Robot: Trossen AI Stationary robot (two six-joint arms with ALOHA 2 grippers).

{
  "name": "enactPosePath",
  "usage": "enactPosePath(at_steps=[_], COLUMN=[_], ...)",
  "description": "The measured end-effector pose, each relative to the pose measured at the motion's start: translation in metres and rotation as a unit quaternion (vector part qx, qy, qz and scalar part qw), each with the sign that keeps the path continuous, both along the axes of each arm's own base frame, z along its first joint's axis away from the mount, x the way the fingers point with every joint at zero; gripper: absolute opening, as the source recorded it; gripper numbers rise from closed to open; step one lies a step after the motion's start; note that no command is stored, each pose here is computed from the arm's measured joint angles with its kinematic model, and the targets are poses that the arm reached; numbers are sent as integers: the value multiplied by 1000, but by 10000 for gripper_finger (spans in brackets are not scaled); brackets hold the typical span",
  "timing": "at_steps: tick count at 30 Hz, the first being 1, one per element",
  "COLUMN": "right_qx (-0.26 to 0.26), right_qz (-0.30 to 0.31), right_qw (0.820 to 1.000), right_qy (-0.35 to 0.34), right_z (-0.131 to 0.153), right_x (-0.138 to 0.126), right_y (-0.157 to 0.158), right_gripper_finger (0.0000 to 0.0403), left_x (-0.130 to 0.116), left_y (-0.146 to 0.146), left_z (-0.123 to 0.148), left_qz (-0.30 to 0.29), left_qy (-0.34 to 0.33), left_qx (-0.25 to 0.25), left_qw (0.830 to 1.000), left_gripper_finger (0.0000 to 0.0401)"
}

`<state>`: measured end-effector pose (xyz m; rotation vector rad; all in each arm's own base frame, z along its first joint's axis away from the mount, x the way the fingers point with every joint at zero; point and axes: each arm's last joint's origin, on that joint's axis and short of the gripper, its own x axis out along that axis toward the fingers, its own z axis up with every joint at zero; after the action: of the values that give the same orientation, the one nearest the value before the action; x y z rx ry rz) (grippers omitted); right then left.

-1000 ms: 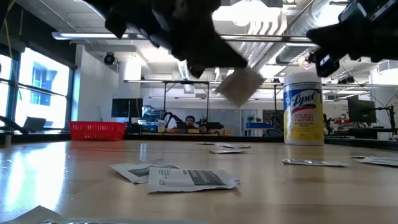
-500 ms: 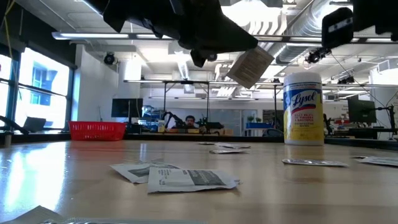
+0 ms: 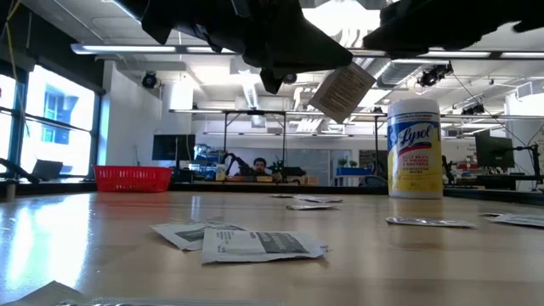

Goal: Pick & Place First Aid Supplies
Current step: Put the white and gray towelette pack into the bottom red bin

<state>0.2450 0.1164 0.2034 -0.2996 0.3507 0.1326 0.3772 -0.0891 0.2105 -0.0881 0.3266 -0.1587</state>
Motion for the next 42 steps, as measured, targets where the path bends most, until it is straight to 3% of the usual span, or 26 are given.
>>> enactPosePath(at_steps=[4, 9, 22, 29, 35, 38, 42], right_qx=[-41, -63, -72, -90, -79, -77, -65], right_qz=[-5, -13, -41, -62, -36, -37, -37], right_qw=[999, 997, 996, 993, 995, 995, 996], right_qy=[18, 29, 39, 36, 42, 42, 44], right_z=[-1, -11, -14, -12, -12, -12, -12], right_x=[12, 18, 20, 16, 16, 16, 16], right_y=[5, 7, 0, 0, 1, 1, 2], right_gripper_finger=[111, 116, 53, 87, 106, 94, 47], left_x=[0, -1, -1, -1, 0, 1, 1], left_y=[0, 0, 0, -1, -1, -1, -1], left_z=[-1, -2, -2, 1, 2, 3, 5], left_qz=[0, -3, -10, -11, -10, -10, -10], left_qy=[3, 12, 12, 6, 4, -1, -5], left_qx=[1, 1, -1, -2, -3, -3, 1], left_qw=[1000, 1000, 1000, 1000, 1000, 1000, 1000], left_gripper_finger=[0, 0, 0, 0, 0, 0, 0])
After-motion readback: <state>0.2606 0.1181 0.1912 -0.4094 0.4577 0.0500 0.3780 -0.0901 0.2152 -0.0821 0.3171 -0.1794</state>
